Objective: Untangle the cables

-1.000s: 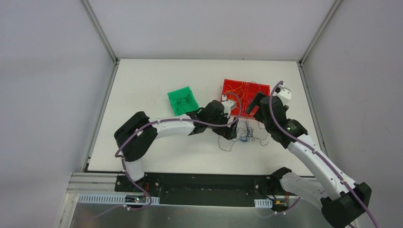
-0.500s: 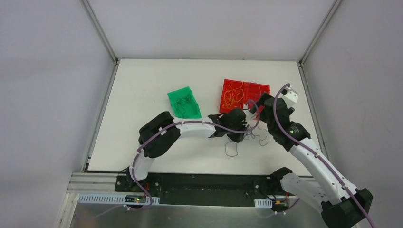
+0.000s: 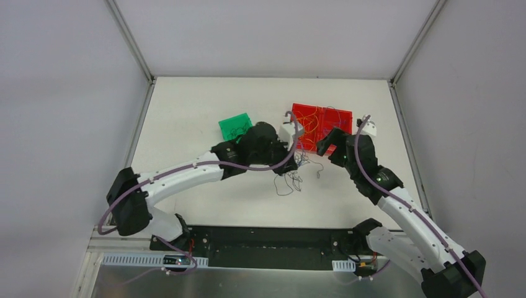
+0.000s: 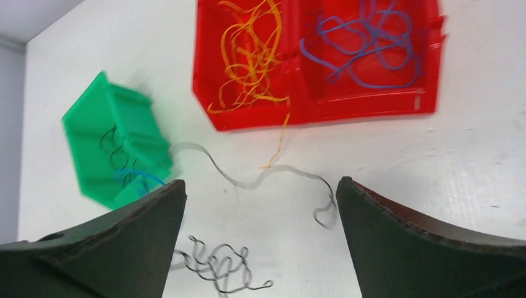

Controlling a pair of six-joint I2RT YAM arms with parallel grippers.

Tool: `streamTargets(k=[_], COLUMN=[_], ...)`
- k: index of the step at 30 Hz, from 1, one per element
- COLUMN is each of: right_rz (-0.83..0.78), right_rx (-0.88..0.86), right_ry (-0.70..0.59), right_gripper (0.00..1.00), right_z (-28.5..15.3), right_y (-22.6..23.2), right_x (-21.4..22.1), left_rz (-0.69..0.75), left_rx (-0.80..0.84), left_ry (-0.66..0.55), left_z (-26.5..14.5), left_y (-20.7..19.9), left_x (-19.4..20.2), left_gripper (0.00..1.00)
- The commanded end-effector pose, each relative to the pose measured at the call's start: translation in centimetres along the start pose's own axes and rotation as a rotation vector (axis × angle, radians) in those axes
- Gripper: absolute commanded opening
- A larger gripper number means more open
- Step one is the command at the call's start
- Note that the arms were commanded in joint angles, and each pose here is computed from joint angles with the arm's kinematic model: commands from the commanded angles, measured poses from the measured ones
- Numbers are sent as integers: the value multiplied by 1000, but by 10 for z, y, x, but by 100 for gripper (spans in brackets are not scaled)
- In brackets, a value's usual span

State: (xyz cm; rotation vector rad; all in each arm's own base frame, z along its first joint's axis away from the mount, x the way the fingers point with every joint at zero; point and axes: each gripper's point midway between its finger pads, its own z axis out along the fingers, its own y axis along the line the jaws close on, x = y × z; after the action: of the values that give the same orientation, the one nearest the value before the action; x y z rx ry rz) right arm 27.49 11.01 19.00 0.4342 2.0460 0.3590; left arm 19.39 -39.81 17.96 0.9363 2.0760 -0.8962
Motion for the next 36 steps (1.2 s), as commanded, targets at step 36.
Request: streamTargets(k=[36], right_rz=[-83], right_rx=[-886], right_ry=[90], right_gripper=[97], right_z=[-65], right_y=[116], right_x=[41], left_rz=[279], left_rx=[417], left_ry=[-541], left_z=[-199], left_y=[-82], left_x=[-43], left_gripper=[0])
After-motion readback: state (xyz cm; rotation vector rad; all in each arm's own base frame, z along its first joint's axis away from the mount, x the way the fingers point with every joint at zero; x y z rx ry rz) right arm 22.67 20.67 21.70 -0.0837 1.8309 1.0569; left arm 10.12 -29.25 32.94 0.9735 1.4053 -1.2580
